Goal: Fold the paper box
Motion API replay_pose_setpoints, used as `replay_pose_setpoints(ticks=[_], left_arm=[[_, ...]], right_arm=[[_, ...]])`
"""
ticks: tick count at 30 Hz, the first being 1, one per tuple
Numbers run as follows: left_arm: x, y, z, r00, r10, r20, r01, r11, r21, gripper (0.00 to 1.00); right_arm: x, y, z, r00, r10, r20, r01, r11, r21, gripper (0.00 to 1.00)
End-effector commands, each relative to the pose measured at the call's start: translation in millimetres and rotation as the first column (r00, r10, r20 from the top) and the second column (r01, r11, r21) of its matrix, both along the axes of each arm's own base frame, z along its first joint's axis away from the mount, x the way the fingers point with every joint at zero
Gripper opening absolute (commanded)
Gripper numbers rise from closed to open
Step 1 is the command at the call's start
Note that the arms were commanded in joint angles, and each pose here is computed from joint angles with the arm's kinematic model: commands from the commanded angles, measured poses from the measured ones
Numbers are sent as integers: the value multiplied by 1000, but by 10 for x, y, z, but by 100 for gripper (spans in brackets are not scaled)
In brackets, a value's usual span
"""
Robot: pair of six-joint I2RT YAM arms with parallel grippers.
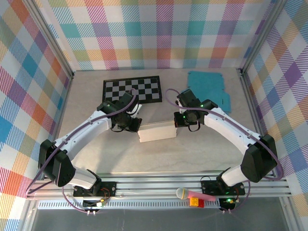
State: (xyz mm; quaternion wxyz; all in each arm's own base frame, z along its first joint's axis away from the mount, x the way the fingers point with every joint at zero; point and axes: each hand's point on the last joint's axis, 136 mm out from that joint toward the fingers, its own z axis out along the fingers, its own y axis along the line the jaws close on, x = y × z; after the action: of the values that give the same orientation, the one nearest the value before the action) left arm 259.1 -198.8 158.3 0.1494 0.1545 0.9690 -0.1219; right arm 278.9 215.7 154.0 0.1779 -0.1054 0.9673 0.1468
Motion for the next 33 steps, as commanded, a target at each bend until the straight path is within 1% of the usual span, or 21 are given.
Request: replay_pose_setpoints(ticks=[1,9,15,18,33], left_arm=[[-6,-71,45,996,79,-38,-80,996,-39,0],[1,-103,69,984,163,-75,-168,983,-75,0],[-21,-151,28,971,198,-133,-210,974,-84,0],[-12,-150,30,967,216,-138,-229,969,-88,0],[3,-137,65,954,228,-194,-251,962,-104,0]], right_arm=[[-36,-3,-16,1000,-18,-17,17,1000,-12,0],[-51,-5,-20,999,-36,-24,36,999,-7,0],[-57,-8,-25,999,-40,-32,40,999,-10,0],[-55,-2,-20,999,-40,-32,39,999,-7,0],[-64,-20,-28,998,-45,-35,44,999,-15,0]])
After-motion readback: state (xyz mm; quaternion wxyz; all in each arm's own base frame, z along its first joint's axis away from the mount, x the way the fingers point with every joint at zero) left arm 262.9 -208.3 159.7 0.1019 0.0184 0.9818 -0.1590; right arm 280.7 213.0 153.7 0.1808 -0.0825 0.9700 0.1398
